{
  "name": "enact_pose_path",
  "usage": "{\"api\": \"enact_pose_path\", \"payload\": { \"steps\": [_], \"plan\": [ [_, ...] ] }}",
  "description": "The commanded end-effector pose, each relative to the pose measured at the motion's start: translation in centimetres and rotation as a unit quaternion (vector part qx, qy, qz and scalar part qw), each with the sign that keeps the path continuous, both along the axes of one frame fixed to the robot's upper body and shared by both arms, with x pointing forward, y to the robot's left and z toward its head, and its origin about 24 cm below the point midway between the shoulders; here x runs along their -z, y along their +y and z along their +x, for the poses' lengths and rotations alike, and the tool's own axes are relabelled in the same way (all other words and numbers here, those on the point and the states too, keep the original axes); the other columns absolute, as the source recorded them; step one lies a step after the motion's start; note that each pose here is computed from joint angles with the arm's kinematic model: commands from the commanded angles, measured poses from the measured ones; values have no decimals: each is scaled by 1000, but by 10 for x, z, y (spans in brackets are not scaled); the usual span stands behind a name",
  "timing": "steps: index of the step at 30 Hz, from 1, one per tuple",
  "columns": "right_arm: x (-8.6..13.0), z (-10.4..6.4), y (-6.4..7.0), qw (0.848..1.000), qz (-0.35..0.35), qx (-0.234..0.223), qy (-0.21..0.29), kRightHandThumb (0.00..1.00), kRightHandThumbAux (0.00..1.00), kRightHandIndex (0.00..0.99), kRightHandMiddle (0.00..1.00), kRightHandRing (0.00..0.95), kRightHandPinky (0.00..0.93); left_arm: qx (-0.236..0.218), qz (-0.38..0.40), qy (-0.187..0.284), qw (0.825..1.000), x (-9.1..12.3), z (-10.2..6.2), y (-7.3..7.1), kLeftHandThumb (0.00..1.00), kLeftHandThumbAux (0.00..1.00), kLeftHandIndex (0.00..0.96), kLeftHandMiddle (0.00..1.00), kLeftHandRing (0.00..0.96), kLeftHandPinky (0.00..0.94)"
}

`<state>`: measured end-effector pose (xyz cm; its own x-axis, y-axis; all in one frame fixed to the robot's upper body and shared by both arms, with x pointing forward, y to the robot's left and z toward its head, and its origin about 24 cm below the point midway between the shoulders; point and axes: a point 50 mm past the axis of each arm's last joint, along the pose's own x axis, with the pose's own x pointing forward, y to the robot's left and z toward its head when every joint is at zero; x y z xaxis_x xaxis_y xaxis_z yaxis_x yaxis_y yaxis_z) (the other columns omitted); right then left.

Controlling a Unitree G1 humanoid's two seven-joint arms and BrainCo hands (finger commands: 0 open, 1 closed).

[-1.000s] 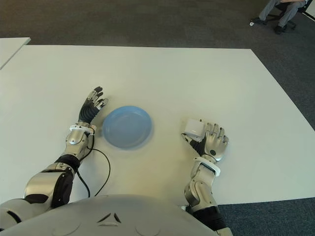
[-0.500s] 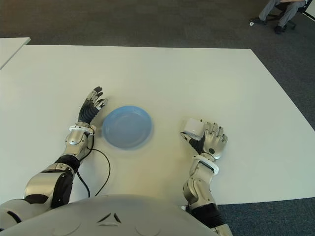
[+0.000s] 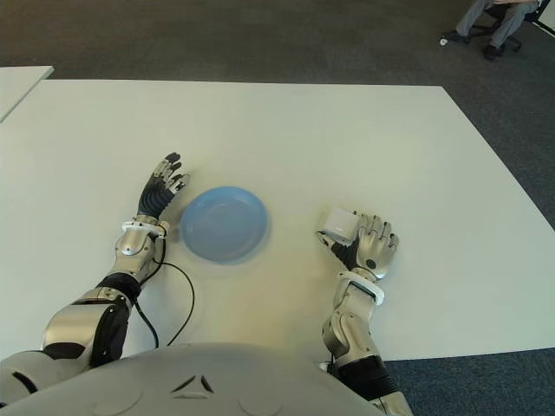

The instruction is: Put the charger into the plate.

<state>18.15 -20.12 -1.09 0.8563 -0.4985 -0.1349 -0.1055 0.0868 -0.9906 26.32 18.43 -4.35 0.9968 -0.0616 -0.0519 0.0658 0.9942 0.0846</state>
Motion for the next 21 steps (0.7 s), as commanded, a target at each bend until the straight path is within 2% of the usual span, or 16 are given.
{"api": "enact_pose_path", "payload": {
  "steps": [1, 13, 15, 19, 21],
  "plan": [
    [11, -5, 10, 999, 32, -20, 32, 191, 217, 0, 4, 30, 101, -1, -11, 100, 995, 36, -35, -1, 187, 585, 8, 50, 61, 109],
    [9, -3, 10, 998, 34, -50, 3, 196, 222, 0, 0, 15, 73, 2, -15, 98, 995, 36, -36, -1, 198, 569, 10, 50, 64, 113],
    [8, -3, 10, 998, 35, -53, -4, 205, 229, 0, 0, 21, 114, 3, -16, 98, 995, 36, -35, -1, 201, 570, 11, 51, 64, 115],
    [7, -2, 9, 996, 34, -68, -49, 221, 244, 0, 12, 52, 183, 6, -18, 99, 995, 36, -35, -1, 203, 567, 12, 50, 64, 112],
    [7, -2, 9, 995, 34, -72, -62, 236, 252, 31, 49, 95, 229, 6, -18, 100, 995, 36, -35, -1, 203, 564, 13, 50, 64, 114]
  ]
}}
